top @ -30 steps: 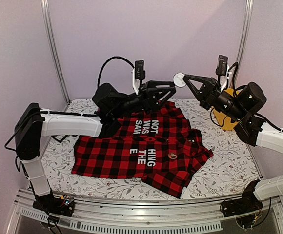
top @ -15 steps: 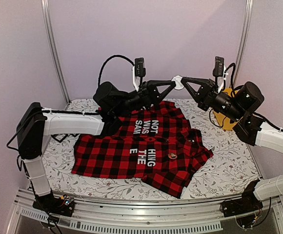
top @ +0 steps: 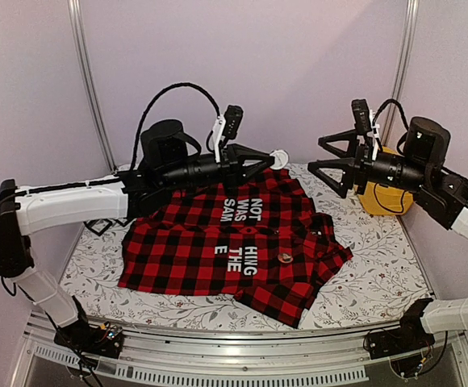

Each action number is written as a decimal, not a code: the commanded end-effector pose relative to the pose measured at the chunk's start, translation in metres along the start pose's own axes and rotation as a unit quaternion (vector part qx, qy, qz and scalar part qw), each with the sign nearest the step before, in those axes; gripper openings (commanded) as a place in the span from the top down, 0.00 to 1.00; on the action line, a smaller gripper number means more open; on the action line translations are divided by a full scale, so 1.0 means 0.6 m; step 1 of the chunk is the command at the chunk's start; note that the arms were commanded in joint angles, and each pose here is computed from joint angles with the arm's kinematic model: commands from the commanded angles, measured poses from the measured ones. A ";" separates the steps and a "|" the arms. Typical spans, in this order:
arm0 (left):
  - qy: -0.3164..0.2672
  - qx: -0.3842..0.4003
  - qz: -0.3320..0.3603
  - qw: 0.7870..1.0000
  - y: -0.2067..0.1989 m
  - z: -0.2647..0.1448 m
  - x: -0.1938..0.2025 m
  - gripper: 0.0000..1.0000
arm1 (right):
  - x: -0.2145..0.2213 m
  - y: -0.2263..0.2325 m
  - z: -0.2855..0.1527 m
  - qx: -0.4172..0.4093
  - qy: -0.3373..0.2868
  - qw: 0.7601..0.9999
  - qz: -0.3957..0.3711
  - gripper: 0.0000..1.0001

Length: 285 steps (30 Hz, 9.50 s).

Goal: Pin the brooch onto the clothing

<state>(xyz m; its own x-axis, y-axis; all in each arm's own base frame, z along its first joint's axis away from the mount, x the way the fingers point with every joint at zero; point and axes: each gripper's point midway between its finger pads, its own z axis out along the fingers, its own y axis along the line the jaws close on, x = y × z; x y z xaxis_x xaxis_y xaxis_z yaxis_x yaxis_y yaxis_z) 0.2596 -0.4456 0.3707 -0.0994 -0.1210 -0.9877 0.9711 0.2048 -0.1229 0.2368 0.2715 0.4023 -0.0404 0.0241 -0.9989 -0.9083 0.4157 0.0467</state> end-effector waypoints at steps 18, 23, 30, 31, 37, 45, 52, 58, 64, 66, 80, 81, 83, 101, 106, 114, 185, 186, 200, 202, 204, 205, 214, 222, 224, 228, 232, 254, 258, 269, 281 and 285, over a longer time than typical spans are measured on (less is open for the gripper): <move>0.179 0.022 0.028 0.983 -0.069 -0.101 0.090 1.00 | 0.134 0.084 0.078 -0.212 0.120 0.970 -0.017 0.52; 0.171 0.039 0.030 0.984 -0.081 -0.103 0.089 1.00 | 0.141 0.090 0.101 -0.223 0.114 0.968 0.007 0.62; 0.174 0.045 0.030 0.983 -0.082 -0.096 0.093 1.00 | 0.138 0.093 0.110 -0.234 0.105 0.966 0.018 0.71; 0.174 0.046 0.031 0.983 -0.082 -0.095 0.092 1.00 | 0.140 0.093 0.111 -0.237 0.106 0.966 0.020 0.72; 0.174 0.049 0.029 0.983 -0.082 -0.091 0.092 1.00 | 0.150 0.098 0.116 -0.247 0.111 0.962 0.033 0.70; 0.179 0.050 0.024 0.982 -0.082 -0.086 0.097 1.00 | 0.153 0.110 0.119 -0.260 0.107 0.959 0.043 0.77; 0.173 0.049 0.026 0.983 -0.081 -0.083 0.092 1.00 | 0.167 0.110 0.123 -0.259 0.119 0.957 0.048 0.86; 0.174 0.044 0.029 0.983 -0.078 -0.084 0.090 1.00 | 0.174 0.108 0.117 -0.248 0.129 0.959 0.042 0.91; 0.169 0.042 0.030 0.984 -0.077 -0.082 0.087 1.00 | 0.179 0.109 0.115 -0.250 0.135 0.958 0.043 1.00; 0.165 0.044 0.030 0.985 -0.078 -0.082 0.088 1.00 | 0.176 0.110 0.114 -0.251 0.132 0.958 0.040 1.00; 0.145 0.049 0.015 0.988 -0.077 -0.077 0.095 0.78 | 0.142 0.124 0.096 -0.262 0.102 0.959 0.027 1.00; 0.147 0.050 0.013 0.988 -0.077 -0.076 0.095 0.79 | 0.136 0.124 0.096 -0.262 0.093 0.960 0.020 1.00; 0.147 0.053 0.012 0.988 -0.078 -0.073 0.095 0.89 | 0.135 0.123 0.096 -0.261 0.092 0.961 0.019 1.00; 0.118 0.074 0.032 0.990 -0.098 -0.084 0.077 1.00 | 0.140 0.123 0.104 -0.265 0.079 0.960 0.037 0.74; 0.119 0.077 0.034 0.989 -0.100 -0.083 0.077 1.00 | 0.141 0.122 0.108 -0.267 0.080 0.960 0.041 0.76; 0.117 0.079 0.040 0.989 -0.102 -0.083 0.074 1.00 | 0.147 0.117 0.113 -0.261 0.085 0.961 0.045 0.81; 0.148 0.036 0.079 0.985 -0.086 -0.093 0.083 1.00 | 0.116 0.108 0.131 -0.198 0.058 0.978 -0.008 0.91; 0.148 0.037 0.079 0.985 -0.087 -0.093 0.082 1.00 | 0.117 0.109 0.131 -0.200 0.059 0.978 -0.008 0.94; 0.086 -0.085 0.114 0.986 -0.037 -0.129 0.030 0.50 | 0.113 0.091 0.112 -0.146 0.017 0.989 -0.034 1.00; 0.074 -0.093 0.115 0.986 -0.034 -0.138 0.026 0.33 | 0.121 0.071 0.100 -0.097 0.001 0.993 -0.061 1.00; 0.078 -0.113 0.096 0.986 -0.016 -0.143 0.042 0.27 | 0.152 -0.004 0.090 0.041 0.014 0.995 -0.095 1.00; 0.090 -0.130 0.080 0.984 0.001 -0.146 0.062 0.26 | 0.178 -0.049 0.083 0.114 0.039 0.987 -0.105 1.00; 0.263 -0.422 -0.178 0.849 0.219 -0.311 0.376 0.30 | 0.402 -0.071 0.080 0.128 0.198 0.972 0.001 1.00; 0.296 -0.535 -0.255 0.749 0.258 -0.434 0.512 0.30 | 0.500 -0.078 0.057 0.144 0.236 0.958 0.072 1.00; 0.305 -0.563 -0.270 0.719 0.262 -0.469 0.538 0.30 | 0.508 -0.082 0.053 0.148 0.240 0.957 0.075 1.00; 0.308 -0.617 -0.301 0.659 0.258 -0.546 0.580 0.30 | 0.513 -0.100 0.041 0.160 0.241 0.954 0.079 1.00; 0.297 -0.639 -0.305 0.641 0.255 -0.576 0.587 0.30 | 0.506 -0.109 0.030 0.165 0.233 0.955 0.085 1.00; 0.401 0.010 0.092 0.911 0.045 -0.101 0.563 0.22 | 0.456 -0.093 0.070 0.098 0.206 0.973 0.024 1.00; 0.408 -0.024 0.089 0.908 0.065 -0.103 0.571 0.37 | 0.456 -0.089 0.074 0.089 0.205 0.974 0.023 1.00; 0.345 -0.019 0.040 0.938 0.078 -0.108 0.504 0.41 | 0.442 -0.082 0.081 0.072 0.197 0.978 0.014 1.00; 0.352 0.009 0.030 0.935 0.083 -0.116 0.525 0.35 | 0.442 -0.086 0.086 0.073 0.200 0.977 0.008 1.00; 0.342 0.022 0.052 0.938 0.065 -0.115 0.530 0.30 | 0.444 -0.086 0.089 0.070 0.202 0.977 0.010 1.00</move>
<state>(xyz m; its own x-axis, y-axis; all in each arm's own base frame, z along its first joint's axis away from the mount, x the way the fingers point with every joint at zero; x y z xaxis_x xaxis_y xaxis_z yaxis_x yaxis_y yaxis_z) 0.2675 -0.4022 0.0467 -0.1706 0.5613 -0.8099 0.9761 0.2086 -0.0610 0.2884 0.2987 0.1267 -0.2631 -0.3218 -0.9095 -0.8353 0.5477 0.0479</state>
